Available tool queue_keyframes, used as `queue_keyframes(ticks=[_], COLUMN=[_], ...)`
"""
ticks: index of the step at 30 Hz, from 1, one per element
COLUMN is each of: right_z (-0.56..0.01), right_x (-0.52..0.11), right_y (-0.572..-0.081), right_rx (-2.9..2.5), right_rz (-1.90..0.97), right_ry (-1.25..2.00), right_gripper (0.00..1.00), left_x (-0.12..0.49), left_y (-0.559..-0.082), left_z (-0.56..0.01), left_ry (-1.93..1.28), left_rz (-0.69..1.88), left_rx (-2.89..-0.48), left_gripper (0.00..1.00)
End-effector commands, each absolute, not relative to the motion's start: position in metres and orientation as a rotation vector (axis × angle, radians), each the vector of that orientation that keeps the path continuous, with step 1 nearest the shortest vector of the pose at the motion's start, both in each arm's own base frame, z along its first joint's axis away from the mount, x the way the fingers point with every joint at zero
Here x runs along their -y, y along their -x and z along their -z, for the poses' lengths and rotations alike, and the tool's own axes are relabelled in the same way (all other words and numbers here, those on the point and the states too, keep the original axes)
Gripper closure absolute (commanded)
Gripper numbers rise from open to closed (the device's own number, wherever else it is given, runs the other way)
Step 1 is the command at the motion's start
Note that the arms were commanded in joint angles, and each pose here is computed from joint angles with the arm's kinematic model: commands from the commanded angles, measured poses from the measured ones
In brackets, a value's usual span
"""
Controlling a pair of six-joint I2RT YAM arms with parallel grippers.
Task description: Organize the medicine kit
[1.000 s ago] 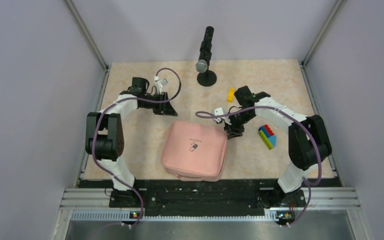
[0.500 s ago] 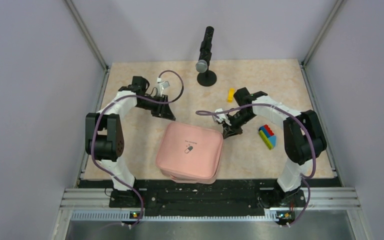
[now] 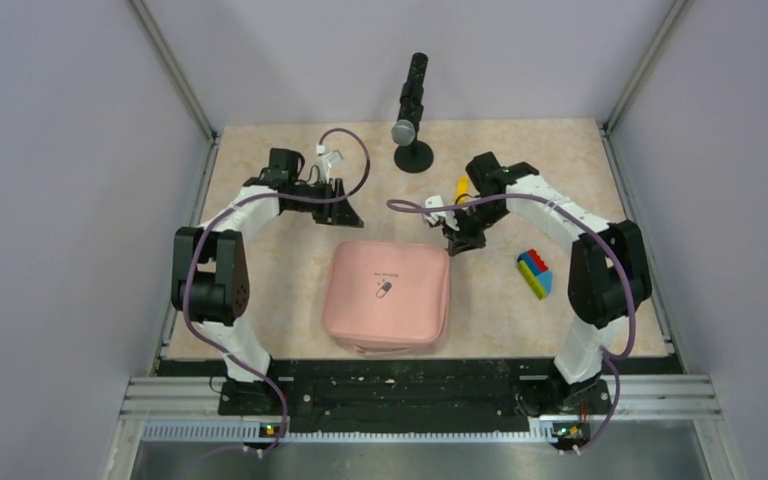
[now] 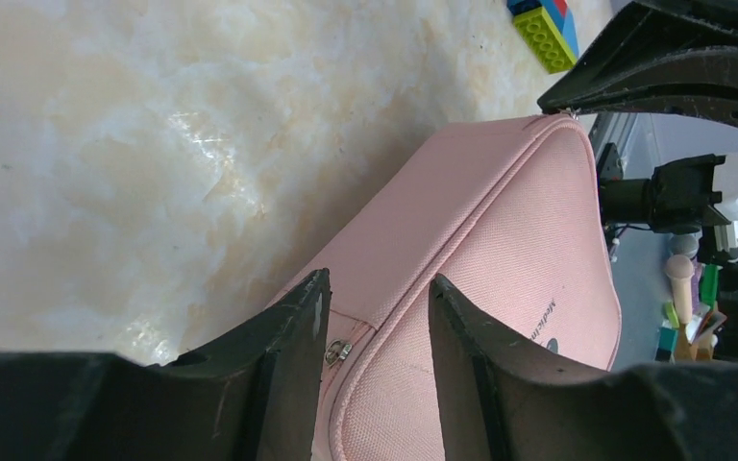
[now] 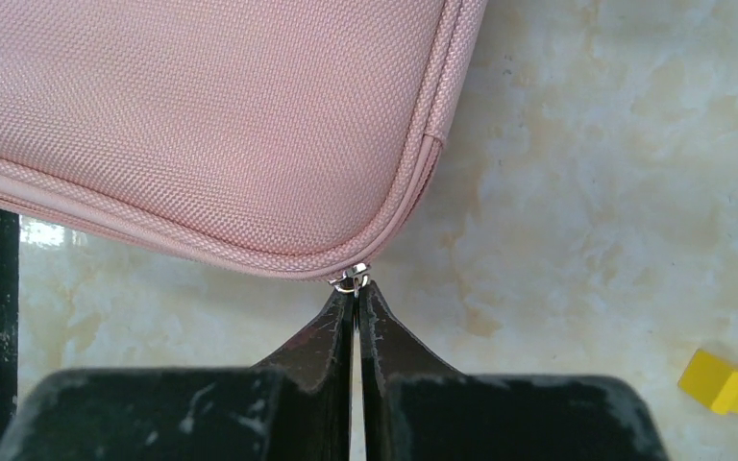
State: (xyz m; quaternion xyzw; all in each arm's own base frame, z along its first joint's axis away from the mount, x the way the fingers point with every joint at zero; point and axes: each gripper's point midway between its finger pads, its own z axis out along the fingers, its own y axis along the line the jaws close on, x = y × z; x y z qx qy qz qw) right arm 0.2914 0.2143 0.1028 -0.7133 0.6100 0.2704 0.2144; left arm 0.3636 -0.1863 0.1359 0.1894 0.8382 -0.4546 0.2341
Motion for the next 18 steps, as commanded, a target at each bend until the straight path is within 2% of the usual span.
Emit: queue_keyframes(ticks=[1,4,10,18], right_z=[-0.112,-0.111,-0.098,-0.106], right_x=[-0.208,-0.206,-0.209,-0.251], right_y=[-0.299,-0.301,-0.323,-0.356], right_rx=[-1.709,-1.711,-1.639,-1.396], right_rz=[-0.714,-0.696,-0.549,-0.378], right_ry=[1.989,1.994,2.048,2.041], right_gripper=[1.00,1.00,1.00,1.00], left_x=[0.200,0.205,0.238,0.267], left_y=[-0.364,-0.358,-0.344,-0.353], left_z=[-0.154,-0.151,-0.145,-0.128], left_ry=[-0.534,-0.556,-0.669,-0.563], left_rz=[1.301,1.323,1.440,1.641], left_rx=[-2.199,-2.193,-2.140,-2.148], left_gripper=[0.53,0.52,0.42,0.41])
